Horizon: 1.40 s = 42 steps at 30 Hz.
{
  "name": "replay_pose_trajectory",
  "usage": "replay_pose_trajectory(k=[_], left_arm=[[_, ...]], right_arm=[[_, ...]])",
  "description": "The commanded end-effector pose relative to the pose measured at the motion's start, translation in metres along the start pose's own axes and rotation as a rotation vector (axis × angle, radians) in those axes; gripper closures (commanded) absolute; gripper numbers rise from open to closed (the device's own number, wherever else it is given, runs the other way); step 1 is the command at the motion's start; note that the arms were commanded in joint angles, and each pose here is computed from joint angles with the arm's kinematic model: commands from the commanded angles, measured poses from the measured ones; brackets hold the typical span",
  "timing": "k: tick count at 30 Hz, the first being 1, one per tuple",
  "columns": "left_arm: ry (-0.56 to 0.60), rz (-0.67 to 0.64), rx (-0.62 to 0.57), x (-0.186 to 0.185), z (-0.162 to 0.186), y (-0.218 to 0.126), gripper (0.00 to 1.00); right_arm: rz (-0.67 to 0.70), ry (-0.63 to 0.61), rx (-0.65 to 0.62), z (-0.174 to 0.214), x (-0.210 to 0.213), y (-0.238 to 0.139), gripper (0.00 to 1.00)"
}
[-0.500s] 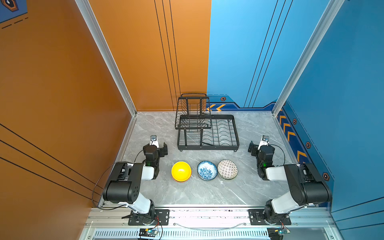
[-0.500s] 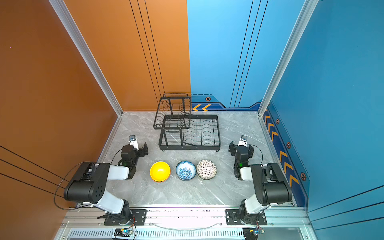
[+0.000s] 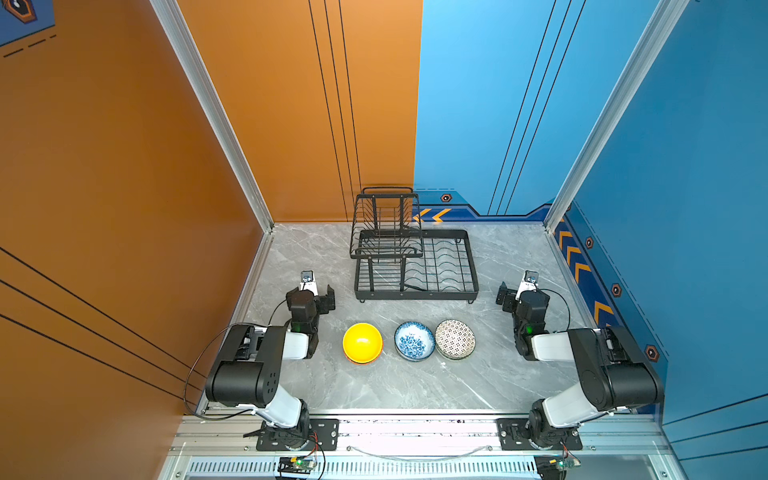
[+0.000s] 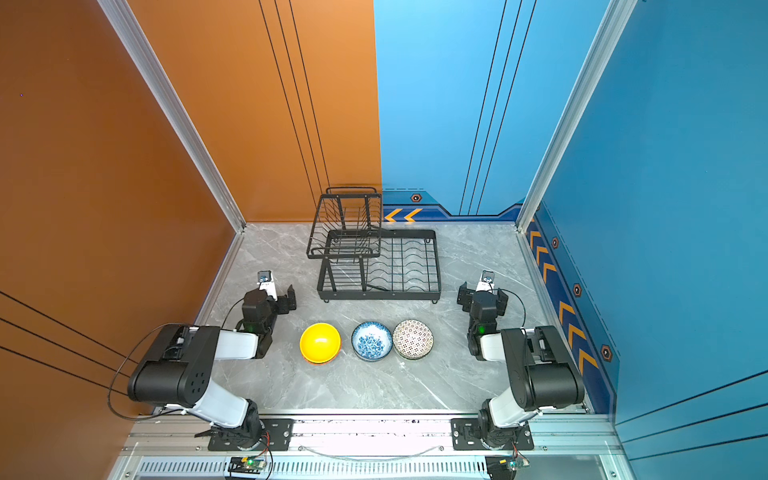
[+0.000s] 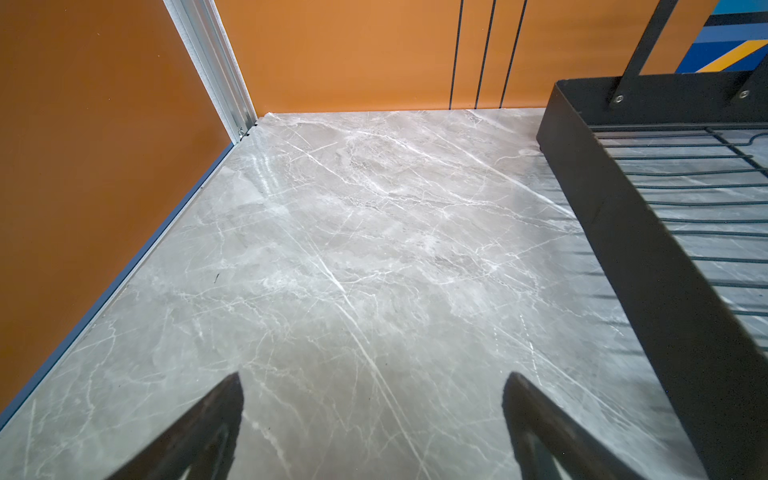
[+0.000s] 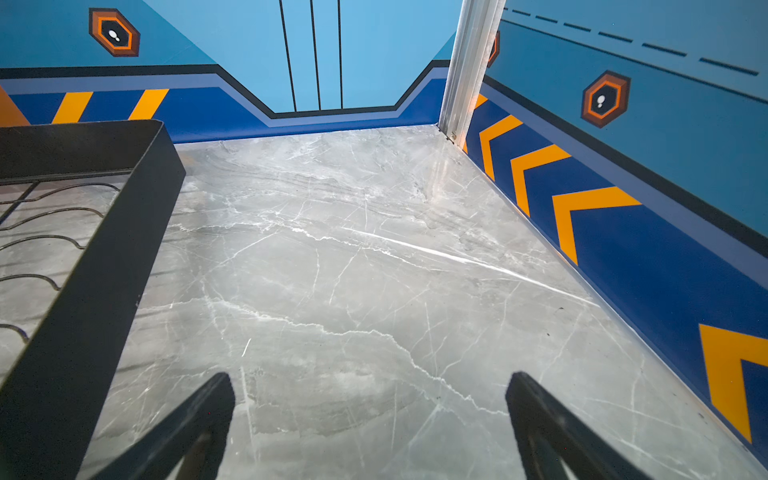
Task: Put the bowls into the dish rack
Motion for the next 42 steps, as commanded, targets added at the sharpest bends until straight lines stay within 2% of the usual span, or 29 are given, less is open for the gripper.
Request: replay_pose_trajectory(k=[1, 23, 26, 30, 34, 36, 39, 42], left_arm=[[0.011, -0.008, -0.009, 0.0, -0.002, 0.0, 0.02], [0.003, 0.006, -0.007, 0.001, -0.002, 0.0, 0.02], [-0.013, -0.029, -0.016, 0.008, -0.011, -0.005, 0.02], [-0.027, -0.069, -0.005, 0.018, -0.032, -0.02, 0.02], [-0.042, -0.078, 0.084, 0.017, -0.054, -0.033, 0.02], [-0.052, -0.062, 0.136, 0.012, -0.062, -0.042, 0.02], [-0.068, -0.044, 0.23, 0.006, -0.075, -0.058, 0.02], [-0.056, -0.035, 0.34, 0.002, -0.085, -0.075, 0.02]], right_arm=[[0.015, 0.014, -0.01, 0.0, -0.002, 0.0, 0.0], [0.006, 0.015, -0.011, 0.0, -0.001, -0.001, 0.0], [0.01, 0.013, -0.038, -0.011, -0.002, -0.01, 0.0], [0.033, 0.011, -0.051, -0.043, -0.005, -0.031, 0.0], [0.064, 0.043, 0.028, -0.083, -0.01, -0.052, 0.0], [-0.019, 0.04, 0.05, -0.096, 0.0, -0.063, 0.0], [-0.05, 0.103, 0.04, -0.113, 0.008, -0.079, 0.0], [-0.073, 0.124, 0.176, -0.121, 0.015, -0.087, 0.0]])
Point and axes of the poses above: each gripper's point midway between its finger pads, its own y axis out along the fingers, its own x axis along the line the jaws close on, z = x × y, the point moved 3 cm from there along -y, back along the fingers, and after that the axes turned 4 degrees about y, right-handed, at the moved point
